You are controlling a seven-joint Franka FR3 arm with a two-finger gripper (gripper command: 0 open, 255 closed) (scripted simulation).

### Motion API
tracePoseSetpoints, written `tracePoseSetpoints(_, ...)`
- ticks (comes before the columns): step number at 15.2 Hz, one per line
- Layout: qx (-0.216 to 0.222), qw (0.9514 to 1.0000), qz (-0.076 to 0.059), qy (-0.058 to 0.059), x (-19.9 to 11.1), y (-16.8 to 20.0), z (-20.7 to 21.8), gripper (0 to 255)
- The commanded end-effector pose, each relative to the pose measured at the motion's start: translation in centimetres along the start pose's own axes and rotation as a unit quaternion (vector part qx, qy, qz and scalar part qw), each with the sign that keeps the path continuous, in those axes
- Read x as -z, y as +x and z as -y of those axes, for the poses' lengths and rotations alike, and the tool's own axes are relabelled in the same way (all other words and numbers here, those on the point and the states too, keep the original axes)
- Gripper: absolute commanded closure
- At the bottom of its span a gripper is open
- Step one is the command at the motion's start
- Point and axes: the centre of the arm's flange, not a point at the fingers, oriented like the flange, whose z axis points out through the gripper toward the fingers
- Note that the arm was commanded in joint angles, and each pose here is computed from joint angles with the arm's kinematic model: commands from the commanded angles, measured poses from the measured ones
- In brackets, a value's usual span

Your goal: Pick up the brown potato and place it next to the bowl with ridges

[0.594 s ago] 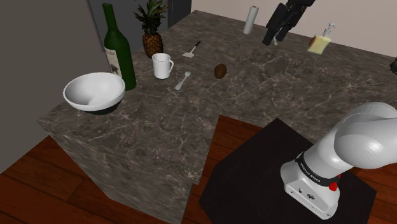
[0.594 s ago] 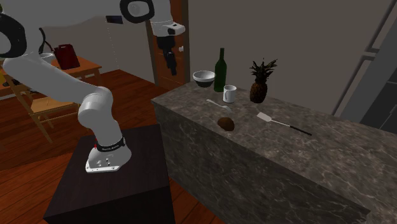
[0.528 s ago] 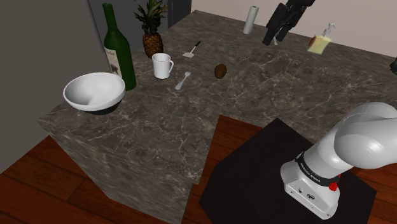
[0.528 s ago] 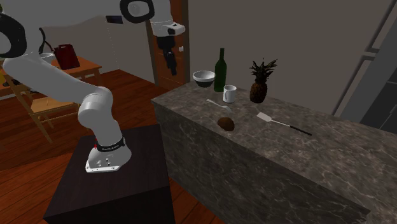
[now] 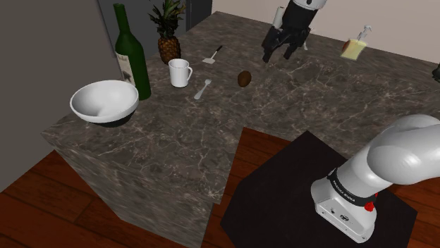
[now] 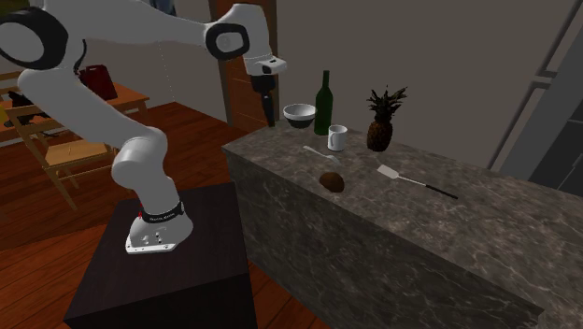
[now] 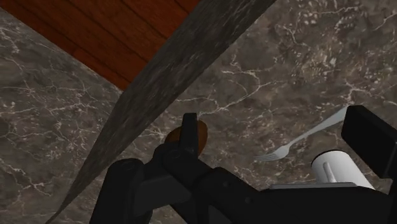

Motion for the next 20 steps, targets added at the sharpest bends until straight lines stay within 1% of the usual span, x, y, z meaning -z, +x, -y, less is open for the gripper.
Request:
tracePoseSetpoints(1, -0.036, 0.9993, -0.006, -0.010, -2.2, 1.7, 0.4, 0)
tracePoseSetpoints(3, -0.070, 0.9973, -0.012, -0.021, -4.3, 3.2, 0.7, 0)
tracePoseSetpoints(5, -0.104, 0.9939, -0.017, -0.032, -6.4, 4.7, 0.9, 0)
tracePoseSetpoints(7, -0.138, 0.9893, -0.022, -0.042, -8.5, 6.3, 0.9, 0)
tracePoseSetpoints(10, -0.188, 0.9800, -0.030, -0.058, -11.6, 8.6, 0.7, 0)
tracePoseSetpoints(12, -0.221, 0.9721, -0.035, -0.068, -13.6, 10.2, 0.4, 0)
tracePoseSetpoints(15, -0.271, 0.9580, -0.043, -0.084, -16.6, 12.5, -0.4, 0)
tracePoseSetpoints(17, -0.303, 0.9470, -0.048, -0.094, -18.6, 14.0, -1.1, 0)
tracePoseSetpoints(20, -0.351, 0.9282, -0.056, -0.109, -21.5, 16.3, -2.5, 0)
